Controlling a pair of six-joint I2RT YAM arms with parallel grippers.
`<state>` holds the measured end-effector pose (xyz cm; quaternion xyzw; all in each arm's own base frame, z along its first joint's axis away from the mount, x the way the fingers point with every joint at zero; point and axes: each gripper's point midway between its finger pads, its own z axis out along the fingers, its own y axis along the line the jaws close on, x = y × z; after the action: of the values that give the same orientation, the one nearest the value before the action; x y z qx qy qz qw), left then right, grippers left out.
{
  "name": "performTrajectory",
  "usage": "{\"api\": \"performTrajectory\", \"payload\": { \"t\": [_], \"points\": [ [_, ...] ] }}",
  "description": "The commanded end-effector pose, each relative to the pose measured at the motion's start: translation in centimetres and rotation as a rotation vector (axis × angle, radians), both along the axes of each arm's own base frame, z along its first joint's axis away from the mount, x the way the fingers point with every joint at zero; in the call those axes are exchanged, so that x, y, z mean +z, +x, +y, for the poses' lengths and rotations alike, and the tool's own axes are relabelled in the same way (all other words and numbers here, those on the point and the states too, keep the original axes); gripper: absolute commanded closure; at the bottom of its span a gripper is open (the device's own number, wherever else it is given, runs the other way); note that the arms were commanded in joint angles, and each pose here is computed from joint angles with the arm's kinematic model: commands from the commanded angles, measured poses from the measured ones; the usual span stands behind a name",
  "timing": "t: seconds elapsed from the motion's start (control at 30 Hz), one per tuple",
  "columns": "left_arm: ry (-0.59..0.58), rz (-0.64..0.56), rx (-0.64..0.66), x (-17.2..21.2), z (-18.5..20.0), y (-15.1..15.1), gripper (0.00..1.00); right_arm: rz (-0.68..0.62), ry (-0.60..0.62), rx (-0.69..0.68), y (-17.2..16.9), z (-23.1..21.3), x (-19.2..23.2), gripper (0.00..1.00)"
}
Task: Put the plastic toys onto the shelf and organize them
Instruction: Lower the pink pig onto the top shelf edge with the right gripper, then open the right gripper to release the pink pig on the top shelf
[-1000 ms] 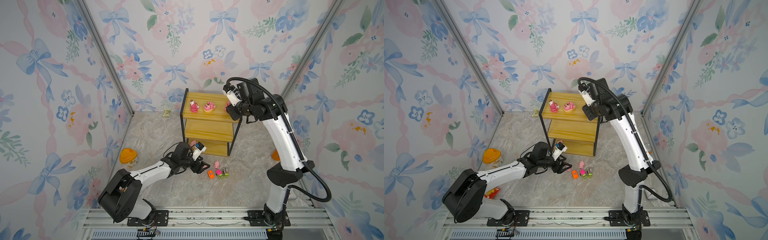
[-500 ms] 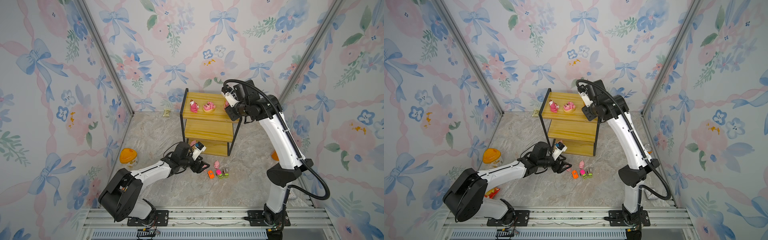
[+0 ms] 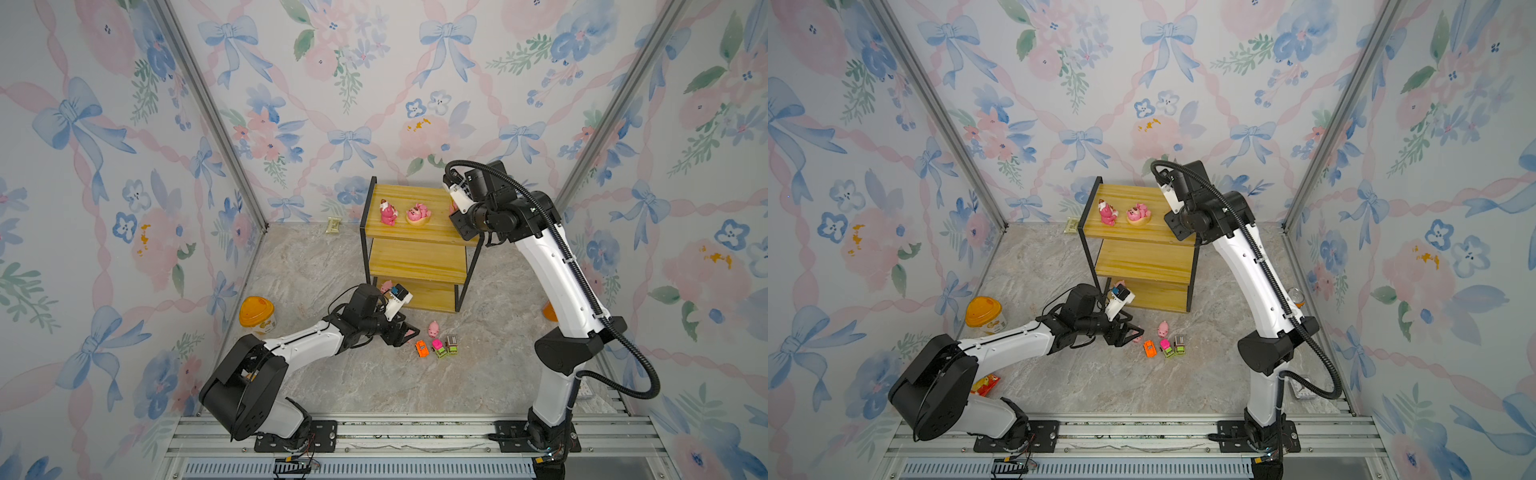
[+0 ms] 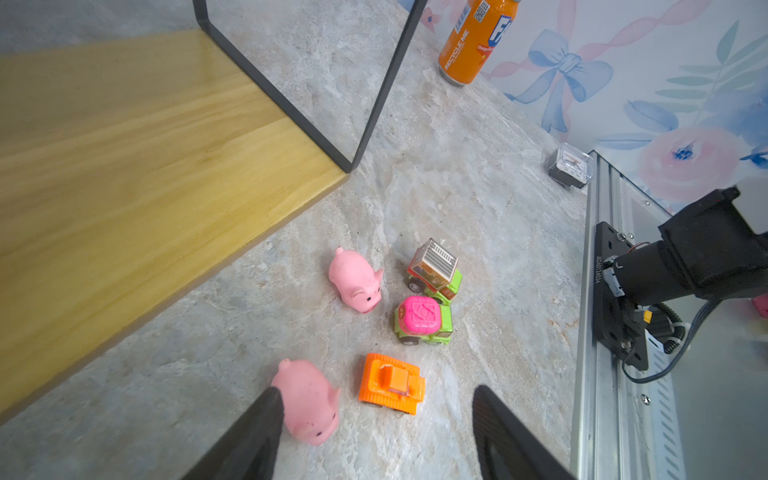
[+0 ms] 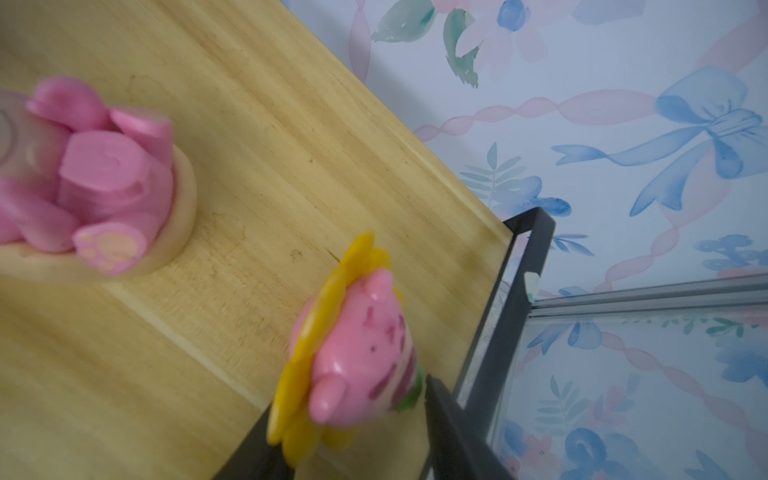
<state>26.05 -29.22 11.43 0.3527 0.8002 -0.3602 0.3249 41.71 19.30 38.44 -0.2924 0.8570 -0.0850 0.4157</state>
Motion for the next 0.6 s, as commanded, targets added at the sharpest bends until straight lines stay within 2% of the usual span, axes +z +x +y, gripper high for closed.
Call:
{"api": "performTrajectory", "payload": {
  "t": [0.0, 0.23, 0.57],
  "points": [
    [-0.012, -0.015, -0.007, 0.5, -0.2, 0.4, 0.27, -0.040, 0.003, -0.013, -0.8, -1.0, 1.7, 0.49],
    [-0.012, -0.018, -0.005, 0.5, -0.1, 0.3, 0.27, -0.039, 0.021, -0.004, -1.9, -1.3, 2.2, 0.47],
    [-0.022, -0.040, 0.004, 1.5, 0.3, 0.0, 0.27, -0.056, 0.060, -0.018, -5.3, -2.5, 3.7, 0.33]
  ]
}}
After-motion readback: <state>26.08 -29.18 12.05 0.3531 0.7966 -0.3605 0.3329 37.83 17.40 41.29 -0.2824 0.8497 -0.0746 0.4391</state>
